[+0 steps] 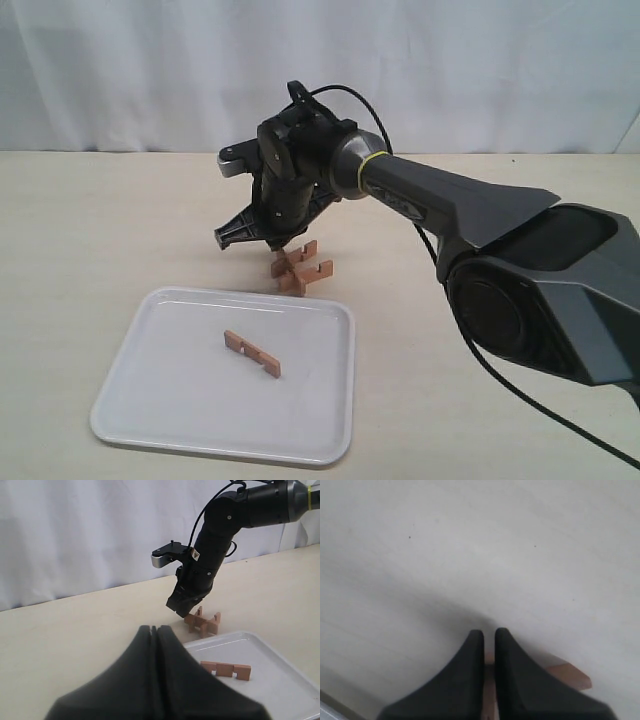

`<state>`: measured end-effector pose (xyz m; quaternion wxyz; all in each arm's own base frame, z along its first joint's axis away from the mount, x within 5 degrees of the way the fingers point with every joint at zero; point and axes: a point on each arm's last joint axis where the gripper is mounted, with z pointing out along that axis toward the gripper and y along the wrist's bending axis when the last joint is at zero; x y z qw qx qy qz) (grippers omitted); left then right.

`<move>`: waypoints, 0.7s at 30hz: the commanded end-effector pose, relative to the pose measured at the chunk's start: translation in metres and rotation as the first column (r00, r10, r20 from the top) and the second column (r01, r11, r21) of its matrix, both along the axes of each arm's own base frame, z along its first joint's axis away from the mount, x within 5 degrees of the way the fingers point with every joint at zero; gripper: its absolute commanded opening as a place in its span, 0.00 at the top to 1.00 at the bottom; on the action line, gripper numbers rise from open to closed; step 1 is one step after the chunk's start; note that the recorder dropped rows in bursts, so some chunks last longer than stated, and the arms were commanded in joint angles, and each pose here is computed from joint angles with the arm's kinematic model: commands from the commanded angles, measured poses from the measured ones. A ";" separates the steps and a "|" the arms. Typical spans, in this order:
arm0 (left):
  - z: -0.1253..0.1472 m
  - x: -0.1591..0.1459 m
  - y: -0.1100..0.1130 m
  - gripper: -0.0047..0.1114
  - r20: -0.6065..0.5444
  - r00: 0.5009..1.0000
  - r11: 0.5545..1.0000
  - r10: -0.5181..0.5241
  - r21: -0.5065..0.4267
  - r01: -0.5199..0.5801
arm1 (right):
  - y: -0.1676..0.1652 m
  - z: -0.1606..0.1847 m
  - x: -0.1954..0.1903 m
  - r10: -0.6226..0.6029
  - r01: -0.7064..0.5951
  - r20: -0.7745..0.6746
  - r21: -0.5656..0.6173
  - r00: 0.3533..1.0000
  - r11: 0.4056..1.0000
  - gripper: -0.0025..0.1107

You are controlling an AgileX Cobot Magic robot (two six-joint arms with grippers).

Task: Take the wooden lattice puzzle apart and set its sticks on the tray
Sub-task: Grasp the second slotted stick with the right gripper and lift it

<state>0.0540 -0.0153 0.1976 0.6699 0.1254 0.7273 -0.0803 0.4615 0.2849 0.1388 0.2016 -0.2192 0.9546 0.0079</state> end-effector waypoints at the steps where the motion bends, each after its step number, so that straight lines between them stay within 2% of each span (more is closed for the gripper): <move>1: 0.000 0.000 0.000 0.96 0.003 1.000 1.000 -0.004 -0.014 0.004 | -0.002 0.011 0.000 -0.015 0.015 -0.012 -0.007 1.000 1.000 0.94; 10: 0.000 0.000 0.000 0.96 0.003 1.000 1.000 -0.004 -0.012 0.004 | -0.003 0.049 -0.002 -0.013 0.013 -0.011 -0.019 1.000 1.000 0.94; 14: 0.000 0.000 0.000 0.96 0.003 1.000 1.000 -0.004 -0.012 0.004 | 0.000 0.068 -0.002 0.093 -0.093 0.033 -0.011 0.995 0.996 0.94; 18: 0.000 0.000 0.000 0.96 0.003 1.000 1.000 -0.004 -0.012 0.004 | 0.014 0.094 -0.016 0.224 -0.223 0.011 0.160 0.974 0.962 0.94; 21: 0.000 0.000 0.000 0.96 0.003 1.000 1.000 -0.004 -0.012 0.004 | 0.019 0.109 -0.024 0.272 -0.274 0.033 0.184 0.962 0.944 0.94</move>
